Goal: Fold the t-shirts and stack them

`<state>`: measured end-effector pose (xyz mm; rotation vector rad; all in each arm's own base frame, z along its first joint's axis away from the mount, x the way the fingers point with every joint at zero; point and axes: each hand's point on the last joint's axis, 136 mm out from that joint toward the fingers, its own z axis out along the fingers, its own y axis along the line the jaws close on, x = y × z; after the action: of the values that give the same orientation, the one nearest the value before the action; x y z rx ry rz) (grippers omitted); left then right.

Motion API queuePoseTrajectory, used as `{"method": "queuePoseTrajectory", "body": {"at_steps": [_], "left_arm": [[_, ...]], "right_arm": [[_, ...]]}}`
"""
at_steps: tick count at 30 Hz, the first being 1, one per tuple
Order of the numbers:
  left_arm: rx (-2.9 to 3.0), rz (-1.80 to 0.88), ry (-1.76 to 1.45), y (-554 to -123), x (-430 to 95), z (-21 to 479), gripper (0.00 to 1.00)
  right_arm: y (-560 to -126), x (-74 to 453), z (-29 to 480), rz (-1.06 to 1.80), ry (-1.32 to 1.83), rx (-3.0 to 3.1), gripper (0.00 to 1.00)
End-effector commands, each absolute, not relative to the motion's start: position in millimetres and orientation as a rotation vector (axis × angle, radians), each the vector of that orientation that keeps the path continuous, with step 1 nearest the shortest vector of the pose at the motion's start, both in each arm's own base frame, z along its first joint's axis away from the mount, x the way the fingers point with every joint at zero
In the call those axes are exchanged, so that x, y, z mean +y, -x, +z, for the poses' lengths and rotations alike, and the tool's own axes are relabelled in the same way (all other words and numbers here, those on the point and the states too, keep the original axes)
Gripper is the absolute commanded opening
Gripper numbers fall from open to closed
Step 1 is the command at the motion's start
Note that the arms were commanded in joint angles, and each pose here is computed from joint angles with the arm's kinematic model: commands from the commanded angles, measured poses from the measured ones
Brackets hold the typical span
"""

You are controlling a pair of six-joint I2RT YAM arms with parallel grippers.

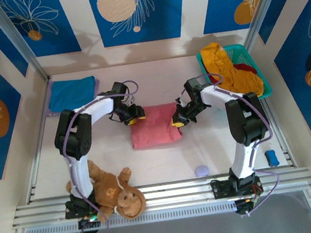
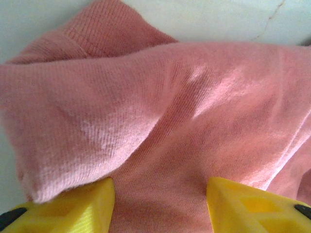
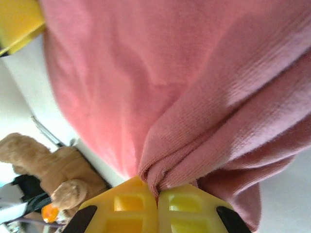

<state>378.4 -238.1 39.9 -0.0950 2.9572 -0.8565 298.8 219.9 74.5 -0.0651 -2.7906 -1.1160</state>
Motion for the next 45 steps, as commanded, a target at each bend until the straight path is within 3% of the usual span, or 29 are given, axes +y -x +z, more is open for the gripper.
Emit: {"method": "queuePoseTrajectory", "body": {"at_steps": [1, 12, 18, 22, 30, 36, 42, 45], "left_arm": [[3.013, -0.805, 0.111, -364.4, -227.3, 29.2, 0.54], [3.038, -0.775, 0.124, -356.4, -218.3, 19.2, 0.54], [3.050, -0.760, 0.138, -352.0, -210.6, 13.9, 0.54], [3.055, -0.751, 0.134, -350.7, -208.9, 14.3, 0.55], [3.042, -0.757, 0.123, -355.0, -209.7, 19.7, 0.55], [3.031, -0.772, 0.114, -356.6, -212.1, 24.8, 0.55], [3.031, -0.778, 0.115, -357.0, -212.9, 24.1, 0.55], [3.031, -0.784, 0.122, -356.5, -213.3, 23.5, 0.55]], "right_arm": [[-294.9, 233.1, 110.3, -1.402, 0.064, -2.668, 0.01], [-266.0, 203.7, 57.3, -1.487, 0.344, -2.495, 0.00], [-253.8, 187.5, 18.1, -1.292, 0.456, -2.535, 0.00], [-245.7, 177.3, 2.5, -1.133, 0.472, -2.601, 0.09], [-230.6, 168.6, 30.0, -0.982, 0.396, -2.738, 0.32], [-224.6, 169.5, 71.8, -0.950, 0.318, -2.834, 0.31], [-244.3, 196.0, 84.7, -1.167, 0.291, -2.747, 0.16], [-248.6, 199.4, 70.6, -1.102, 0.288, -2.739, 0.26]]}}
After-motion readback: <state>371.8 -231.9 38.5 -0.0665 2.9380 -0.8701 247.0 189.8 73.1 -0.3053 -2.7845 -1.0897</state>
